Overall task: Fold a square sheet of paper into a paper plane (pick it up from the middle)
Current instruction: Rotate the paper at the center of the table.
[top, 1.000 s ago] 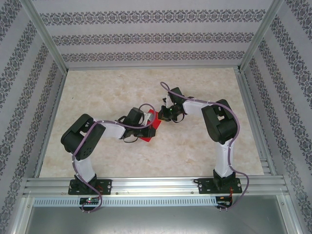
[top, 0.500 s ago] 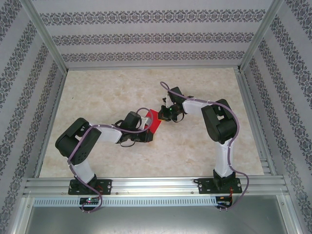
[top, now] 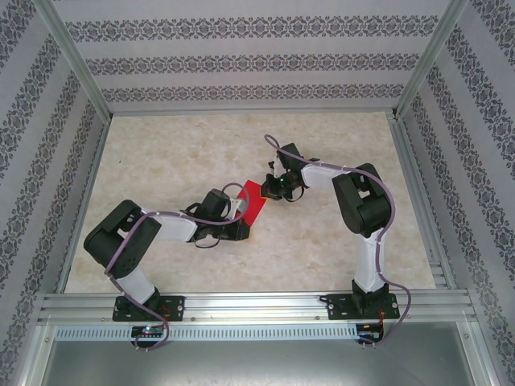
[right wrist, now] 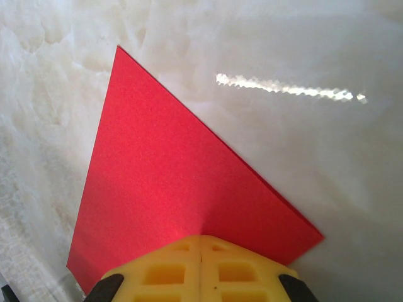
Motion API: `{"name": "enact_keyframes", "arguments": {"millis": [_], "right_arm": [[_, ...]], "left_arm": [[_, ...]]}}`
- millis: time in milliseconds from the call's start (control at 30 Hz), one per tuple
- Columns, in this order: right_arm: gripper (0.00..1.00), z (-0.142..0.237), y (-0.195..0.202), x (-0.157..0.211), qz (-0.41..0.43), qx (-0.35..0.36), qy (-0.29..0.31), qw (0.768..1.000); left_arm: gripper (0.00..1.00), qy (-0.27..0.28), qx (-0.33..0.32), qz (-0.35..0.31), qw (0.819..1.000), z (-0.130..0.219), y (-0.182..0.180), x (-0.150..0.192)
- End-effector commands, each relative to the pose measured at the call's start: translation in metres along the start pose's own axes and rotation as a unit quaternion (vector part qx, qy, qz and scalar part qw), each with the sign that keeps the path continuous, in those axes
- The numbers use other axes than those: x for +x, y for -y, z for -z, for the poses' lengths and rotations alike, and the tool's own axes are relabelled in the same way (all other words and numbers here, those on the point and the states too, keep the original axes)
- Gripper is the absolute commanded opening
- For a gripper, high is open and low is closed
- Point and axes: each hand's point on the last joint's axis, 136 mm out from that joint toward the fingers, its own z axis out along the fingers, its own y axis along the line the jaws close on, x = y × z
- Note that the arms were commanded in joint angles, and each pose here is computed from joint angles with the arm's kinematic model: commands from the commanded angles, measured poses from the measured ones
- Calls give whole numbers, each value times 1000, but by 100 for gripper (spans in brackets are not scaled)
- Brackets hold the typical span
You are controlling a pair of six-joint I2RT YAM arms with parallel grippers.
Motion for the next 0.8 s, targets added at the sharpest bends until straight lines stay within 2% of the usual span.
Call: {"name": "enact_keyframes", "arguments": {"millis": [0, 67, 167, 267, 367, 467, 567, 767], "right_arm": [[0, -4, 45, 8, -27, 85, 3, 996], [0, 6, 28, 3, -18, 61, 15, 998], [0, 25, -8, -6, 4, 22, 41, 999], [0, 43, -44, -9, 34, 2, 65, 997], [0, 46, -66, -3, 48, 11, 76, 996], [0, 34, -74, 8, 54, 50, 77, 994], [2, 15, -83, 20, 57, 68, 67, 994], [3, -23, -104, 42, 72, 73, 34, 994]], "left_arm": [[0, -28, -19, 19, 999, 6, 0, 18], [0, -6, -20, 20, 1000, 16, 9, 6], [0, 38, -56, 24, 997, 38, 11, -12], [0, 80, -93, 47, 991, 65, 3, -26], [7, 114, -150, 91, 978, 90, -22, -34], [16, 129, -195, 150, 961, 109, -53, -33], [26, 138, -202, 195, 950, 118, -73, -32], [40, 146, -203, 219, 943, 126, -83, -33]]}}
